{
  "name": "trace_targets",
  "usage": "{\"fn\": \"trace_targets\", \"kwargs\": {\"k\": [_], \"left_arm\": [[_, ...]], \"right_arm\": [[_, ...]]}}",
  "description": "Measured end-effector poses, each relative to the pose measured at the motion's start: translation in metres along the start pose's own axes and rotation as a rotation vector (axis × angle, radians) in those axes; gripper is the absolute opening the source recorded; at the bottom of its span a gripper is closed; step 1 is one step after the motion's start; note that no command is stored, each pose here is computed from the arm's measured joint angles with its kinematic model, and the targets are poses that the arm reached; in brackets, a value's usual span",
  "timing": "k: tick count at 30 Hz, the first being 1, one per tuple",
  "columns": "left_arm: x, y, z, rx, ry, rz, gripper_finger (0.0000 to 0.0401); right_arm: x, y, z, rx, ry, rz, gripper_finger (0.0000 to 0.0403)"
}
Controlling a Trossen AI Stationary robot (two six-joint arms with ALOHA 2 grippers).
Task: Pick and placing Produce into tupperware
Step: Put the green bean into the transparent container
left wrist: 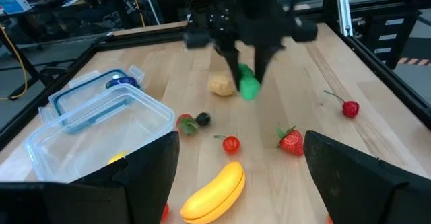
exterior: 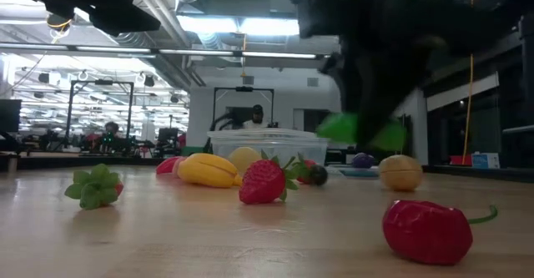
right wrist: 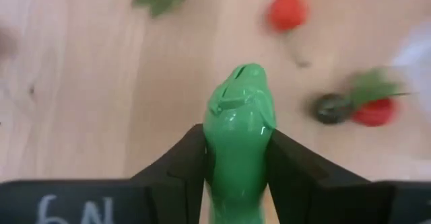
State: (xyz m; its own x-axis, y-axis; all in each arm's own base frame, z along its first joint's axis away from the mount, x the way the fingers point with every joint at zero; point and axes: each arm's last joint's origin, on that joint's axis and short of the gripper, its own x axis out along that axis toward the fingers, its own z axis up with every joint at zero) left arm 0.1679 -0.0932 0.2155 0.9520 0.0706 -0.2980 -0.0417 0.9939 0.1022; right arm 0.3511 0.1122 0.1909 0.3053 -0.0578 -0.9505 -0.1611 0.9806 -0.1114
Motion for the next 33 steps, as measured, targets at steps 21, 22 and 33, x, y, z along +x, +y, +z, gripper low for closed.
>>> {"fn": "trace_targets", "kwargs": {"k": [21,22,33], "left_arm": [[0.000,0.000,0.000,0.000,0.000,0.001,0.0309],[0.000,0.000,0.000,0.001,0.000,0.001,0.0309],[0.000,0.000,0.000,0.000,0.000,0.005,0.0309]], "right_arm": [[-0.094,-0.032,-0.036,0.159,-0.352,-0.003,0.0127],[-0.096,-0.032,-0.041,0.171,-0.396,0.003,0.0127],[-0.087,-0.037,-0.109,0.217,-0.700,0.021,0.0127]]}}
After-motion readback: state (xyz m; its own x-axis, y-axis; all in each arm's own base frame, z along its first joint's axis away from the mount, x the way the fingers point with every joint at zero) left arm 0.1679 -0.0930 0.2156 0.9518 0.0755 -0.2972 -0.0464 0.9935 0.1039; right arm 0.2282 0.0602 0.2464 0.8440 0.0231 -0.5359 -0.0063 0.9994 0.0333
